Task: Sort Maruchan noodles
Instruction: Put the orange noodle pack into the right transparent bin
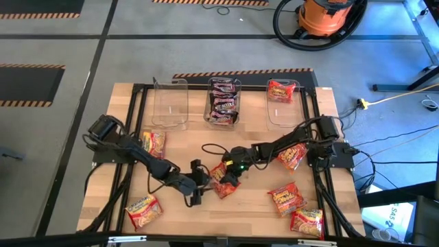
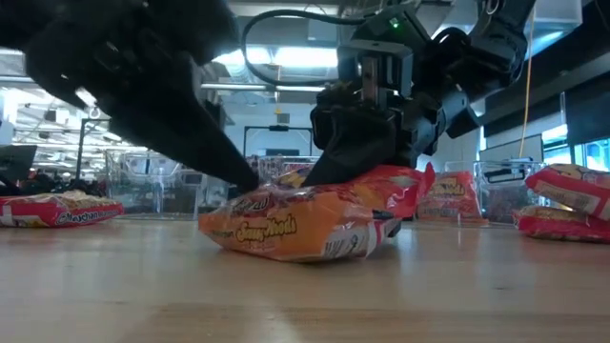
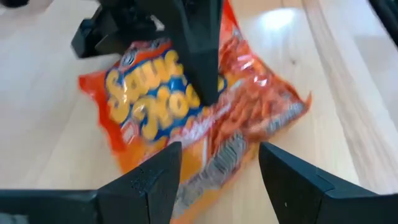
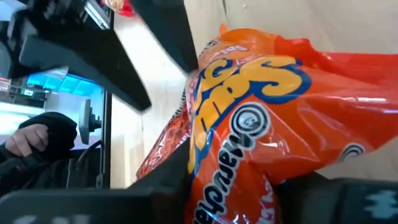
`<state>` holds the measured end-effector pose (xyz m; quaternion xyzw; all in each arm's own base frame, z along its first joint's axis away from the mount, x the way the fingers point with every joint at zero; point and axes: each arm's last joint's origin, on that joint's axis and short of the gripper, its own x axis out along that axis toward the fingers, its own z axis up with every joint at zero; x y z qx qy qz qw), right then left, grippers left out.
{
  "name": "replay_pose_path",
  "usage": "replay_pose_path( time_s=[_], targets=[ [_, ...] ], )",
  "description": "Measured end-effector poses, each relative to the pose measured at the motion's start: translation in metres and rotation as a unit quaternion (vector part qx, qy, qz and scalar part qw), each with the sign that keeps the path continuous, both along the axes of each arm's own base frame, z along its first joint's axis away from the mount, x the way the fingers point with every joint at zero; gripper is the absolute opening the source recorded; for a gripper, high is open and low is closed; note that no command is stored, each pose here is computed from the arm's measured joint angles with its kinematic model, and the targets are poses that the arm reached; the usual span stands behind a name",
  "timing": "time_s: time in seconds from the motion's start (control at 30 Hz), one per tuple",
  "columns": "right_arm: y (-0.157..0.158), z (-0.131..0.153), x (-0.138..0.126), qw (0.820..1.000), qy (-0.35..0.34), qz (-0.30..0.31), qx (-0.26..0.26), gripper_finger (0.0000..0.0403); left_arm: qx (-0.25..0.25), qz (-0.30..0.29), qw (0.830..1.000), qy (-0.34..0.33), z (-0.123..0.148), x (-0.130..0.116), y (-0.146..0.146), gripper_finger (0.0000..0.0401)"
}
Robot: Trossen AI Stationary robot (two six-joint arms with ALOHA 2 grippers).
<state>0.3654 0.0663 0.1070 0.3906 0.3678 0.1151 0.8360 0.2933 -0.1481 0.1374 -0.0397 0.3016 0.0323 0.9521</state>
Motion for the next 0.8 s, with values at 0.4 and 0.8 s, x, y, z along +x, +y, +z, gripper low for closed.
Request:
replay_pose_path(
  time_s=[0.4,0.8],
  targets=[
    [-0.001,0.024,-0.007,0.999,-0.017,0.029,-0.034,0.0091,0.021,-0.027,0.999,0.019,0.022,-0.019,-0.005,0.0209],
    [-0.014,0.107,-0.049,0.985,-0.048,-0.004,-0.168,0.0091,0.035,-0.054,0.997,0.05,0.025,-0.027,-0.005,0.0209]
  ],
)
